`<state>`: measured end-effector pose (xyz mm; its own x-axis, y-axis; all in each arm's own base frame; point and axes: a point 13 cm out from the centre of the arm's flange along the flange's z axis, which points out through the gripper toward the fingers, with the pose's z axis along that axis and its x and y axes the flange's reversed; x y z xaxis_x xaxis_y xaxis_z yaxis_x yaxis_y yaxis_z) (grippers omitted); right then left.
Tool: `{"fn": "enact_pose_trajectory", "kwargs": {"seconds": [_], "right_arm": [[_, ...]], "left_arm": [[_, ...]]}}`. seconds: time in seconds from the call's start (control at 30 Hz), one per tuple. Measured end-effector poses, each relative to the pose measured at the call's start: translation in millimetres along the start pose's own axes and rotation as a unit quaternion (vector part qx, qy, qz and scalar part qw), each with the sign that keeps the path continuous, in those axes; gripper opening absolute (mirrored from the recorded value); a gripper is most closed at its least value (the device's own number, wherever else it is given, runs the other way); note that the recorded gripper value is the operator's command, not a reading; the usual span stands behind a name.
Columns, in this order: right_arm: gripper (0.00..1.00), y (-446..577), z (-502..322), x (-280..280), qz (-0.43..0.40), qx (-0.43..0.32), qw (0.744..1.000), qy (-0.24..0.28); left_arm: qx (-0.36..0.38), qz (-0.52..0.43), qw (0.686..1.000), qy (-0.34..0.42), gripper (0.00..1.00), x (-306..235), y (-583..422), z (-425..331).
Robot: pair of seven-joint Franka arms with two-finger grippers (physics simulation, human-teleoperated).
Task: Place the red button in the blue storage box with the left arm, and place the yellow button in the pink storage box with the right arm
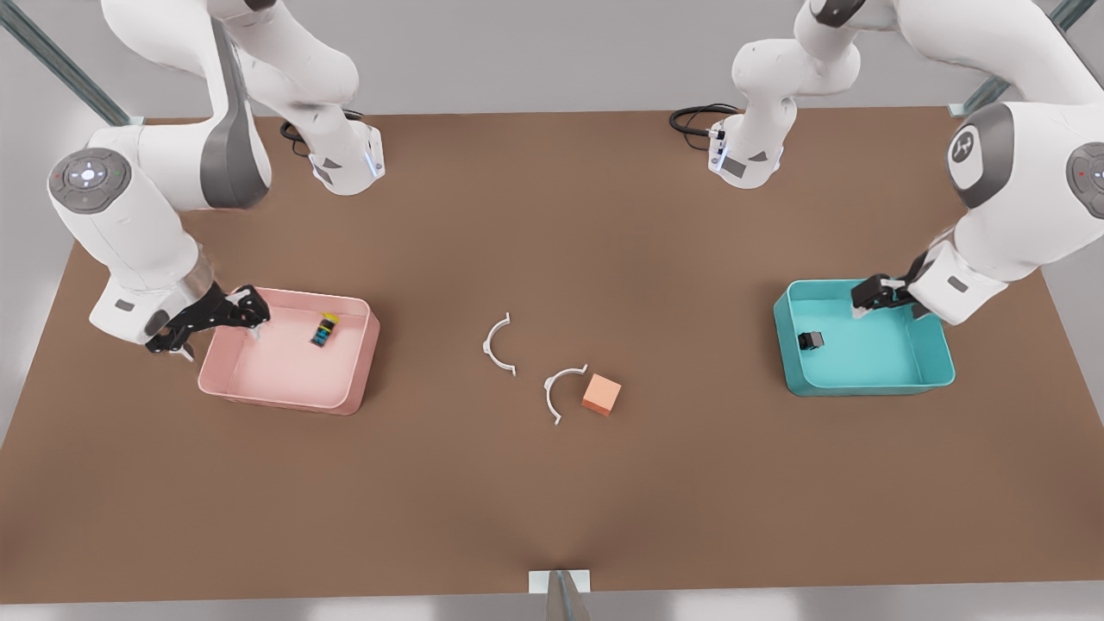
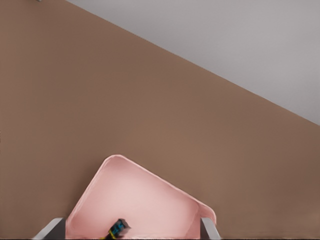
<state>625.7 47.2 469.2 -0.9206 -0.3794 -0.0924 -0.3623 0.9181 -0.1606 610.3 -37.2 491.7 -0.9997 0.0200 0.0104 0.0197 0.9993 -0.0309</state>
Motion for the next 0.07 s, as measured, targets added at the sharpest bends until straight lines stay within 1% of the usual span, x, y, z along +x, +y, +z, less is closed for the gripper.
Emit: {"fn": "enact_pose_trajectory", "kwargs": {"seconds": [0.07], "right_arm": [[1.00, -2.6, 14.5, 14.8, 0.024, -0.018, 0.999, 0.033]], "left_arm": [[0.001, 0.000, 1.000, 0.000, 1.00, 0.1, -0.5, 0.8]]}}
